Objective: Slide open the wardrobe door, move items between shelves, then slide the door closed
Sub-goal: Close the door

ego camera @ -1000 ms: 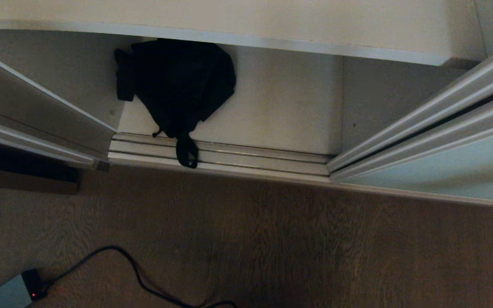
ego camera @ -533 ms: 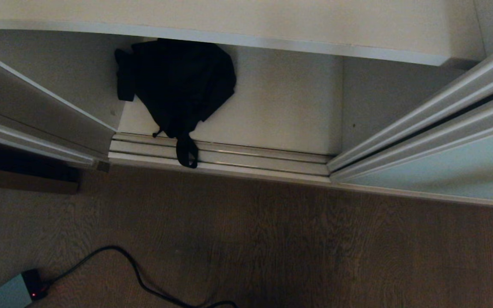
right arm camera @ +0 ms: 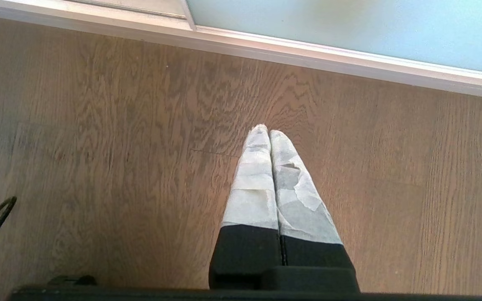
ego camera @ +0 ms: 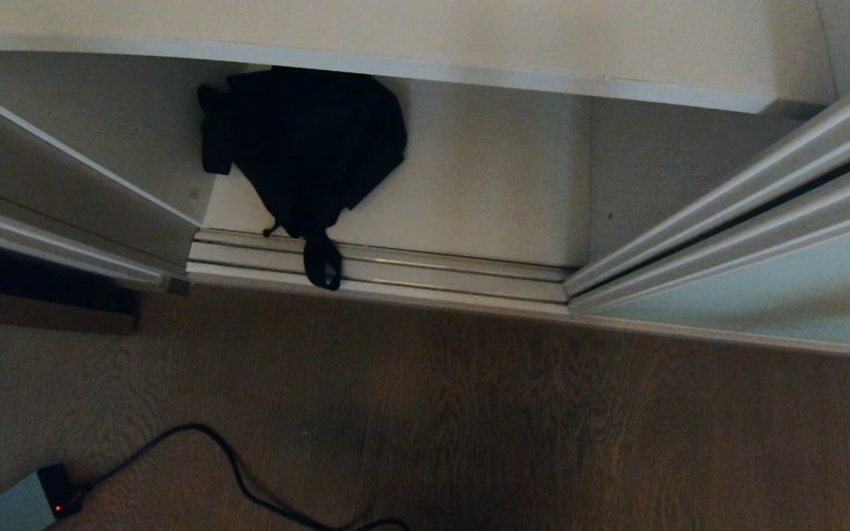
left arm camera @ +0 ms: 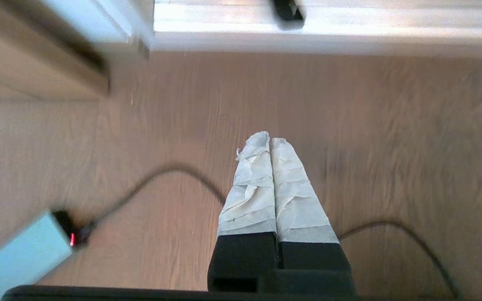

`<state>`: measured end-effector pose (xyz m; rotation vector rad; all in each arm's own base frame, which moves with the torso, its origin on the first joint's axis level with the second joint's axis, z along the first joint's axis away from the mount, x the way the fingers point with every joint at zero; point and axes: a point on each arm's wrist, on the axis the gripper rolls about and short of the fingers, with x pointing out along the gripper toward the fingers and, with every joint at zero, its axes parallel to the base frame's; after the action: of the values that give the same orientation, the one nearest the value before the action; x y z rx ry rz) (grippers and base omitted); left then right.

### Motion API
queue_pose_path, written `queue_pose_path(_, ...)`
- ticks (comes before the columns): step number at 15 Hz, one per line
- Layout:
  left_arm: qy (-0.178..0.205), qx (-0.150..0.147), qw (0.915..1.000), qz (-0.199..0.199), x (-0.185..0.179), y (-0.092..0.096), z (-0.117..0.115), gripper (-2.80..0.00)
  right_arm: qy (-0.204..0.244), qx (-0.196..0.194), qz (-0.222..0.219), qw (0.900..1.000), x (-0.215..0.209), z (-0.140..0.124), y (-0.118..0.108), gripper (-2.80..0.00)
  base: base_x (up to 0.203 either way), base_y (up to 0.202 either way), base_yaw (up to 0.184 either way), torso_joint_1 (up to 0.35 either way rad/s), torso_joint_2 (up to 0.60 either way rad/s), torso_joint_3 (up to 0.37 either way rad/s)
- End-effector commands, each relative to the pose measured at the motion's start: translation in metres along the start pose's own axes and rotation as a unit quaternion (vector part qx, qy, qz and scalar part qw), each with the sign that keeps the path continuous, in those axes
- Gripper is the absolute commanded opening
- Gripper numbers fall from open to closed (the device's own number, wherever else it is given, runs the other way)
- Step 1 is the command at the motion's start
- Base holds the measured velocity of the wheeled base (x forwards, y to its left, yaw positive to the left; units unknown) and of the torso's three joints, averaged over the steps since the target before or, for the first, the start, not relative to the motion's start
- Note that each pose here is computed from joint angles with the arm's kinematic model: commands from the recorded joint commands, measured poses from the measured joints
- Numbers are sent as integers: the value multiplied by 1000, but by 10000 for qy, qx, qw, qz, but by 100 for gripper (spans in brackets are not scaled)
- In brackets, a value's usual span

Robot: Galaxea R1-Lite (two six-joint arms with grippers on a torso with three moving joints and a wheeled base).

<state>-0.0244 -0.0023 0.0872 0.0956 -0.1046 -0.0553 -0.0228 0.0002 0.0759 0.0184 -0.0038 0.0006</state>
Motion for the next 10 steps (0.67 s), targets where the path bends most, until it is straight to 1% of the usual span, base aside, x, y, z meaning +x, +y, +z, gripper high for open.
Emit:
queue_pose_path(1,431,-64,9990,98,0,0,-7,-280,-4,0,5,10000,0,0,0,-280,0,0,0,0,0,0)
queue_pose_path(2,578,-50,9981,227,0,0,-12,-280,-11,0,5,10000,0,0,0,-280,0,0,0,0,0,0)
queue_pose_path(5,567,-59,9981,232,0,0,-12,-280,-9,0,5,10000,0,0,0,-280,0,0,0,0,0,0)
queue_pose_path(8,564,-139,9979,277,0,0,-12,-280,-4,0,5,10000,0,0,0,-280,0,0,0,0,0,0)
queue_pose_path(9,563,-209,9977,310,0,0,-12,-280,-4,0,5,10000,0,0,0,-280,0,0,0,0,0,0)
queue_pose_path(10,541,-372,9972,365,0,1,-12,-280,-4,0,5,10000,0,0,0,-280,0,0,0,0,0,0)
